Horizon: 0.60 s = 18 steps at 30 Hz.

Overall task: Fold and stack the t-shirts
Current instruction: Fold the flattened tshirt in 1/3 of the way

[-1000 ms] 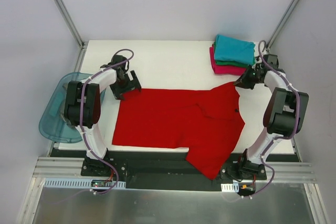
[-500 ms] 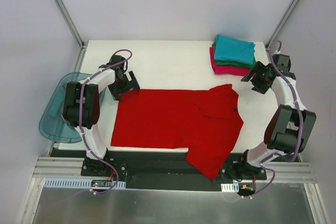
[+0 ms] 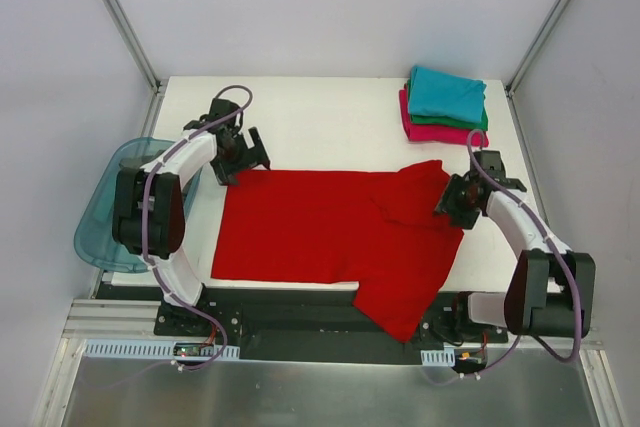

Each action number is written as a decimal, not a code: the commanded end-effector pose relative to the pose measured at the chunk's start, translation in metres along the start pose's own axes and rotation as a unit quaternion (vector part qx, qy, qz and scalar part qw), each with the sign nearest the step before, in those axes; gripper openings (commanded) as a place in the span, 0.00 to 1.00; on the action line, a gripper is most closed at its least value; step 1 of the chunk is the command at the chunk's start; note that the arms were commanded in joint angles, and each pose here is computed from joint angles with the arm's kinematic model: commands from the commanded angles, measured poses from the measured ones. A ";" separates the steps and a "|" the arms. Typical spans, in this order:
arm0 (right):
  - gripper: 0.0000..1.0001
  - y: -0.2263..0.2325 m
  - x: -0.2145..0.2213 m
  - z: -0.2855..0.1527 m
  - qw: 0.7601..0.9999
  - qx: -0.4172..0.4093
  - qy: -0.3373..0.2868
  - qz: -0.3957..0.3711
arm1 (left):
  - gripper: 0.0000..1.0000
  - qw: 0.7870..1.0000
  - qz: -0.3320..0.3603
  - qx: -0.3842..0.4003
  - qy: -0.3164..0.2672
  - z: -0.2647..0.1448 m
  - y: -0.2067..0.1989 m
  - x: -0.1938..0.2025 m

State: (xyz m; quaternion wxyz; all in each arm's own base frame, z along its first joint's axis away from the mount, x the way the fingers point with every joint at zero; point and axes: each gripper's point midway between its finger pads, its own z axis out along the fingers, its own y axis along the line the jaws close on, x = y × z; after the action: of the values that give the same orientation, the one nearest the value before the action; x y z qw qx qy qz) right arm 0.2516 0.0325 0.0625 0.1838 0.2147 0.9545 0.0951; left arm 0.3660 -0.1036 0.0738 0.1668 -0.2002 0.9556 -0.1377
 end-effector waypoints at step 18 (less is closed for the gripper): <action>0.36 0.009 -0.010 0.053 1.000 0.021 -0.001 0.023 | 0.99 0.997 0.017 -0.041 0.057 0.039 0.027 0.026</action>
State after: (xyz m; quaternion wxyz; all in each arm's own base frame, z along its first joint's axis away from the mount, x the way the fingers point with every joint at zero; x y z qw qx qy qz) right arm 0.2662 0.0371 0.0179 0.1464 0.2223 0.9620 0.0615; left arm 0.3566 -0.1032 0.0297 0.1136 -0.1915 0.9673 -0.1217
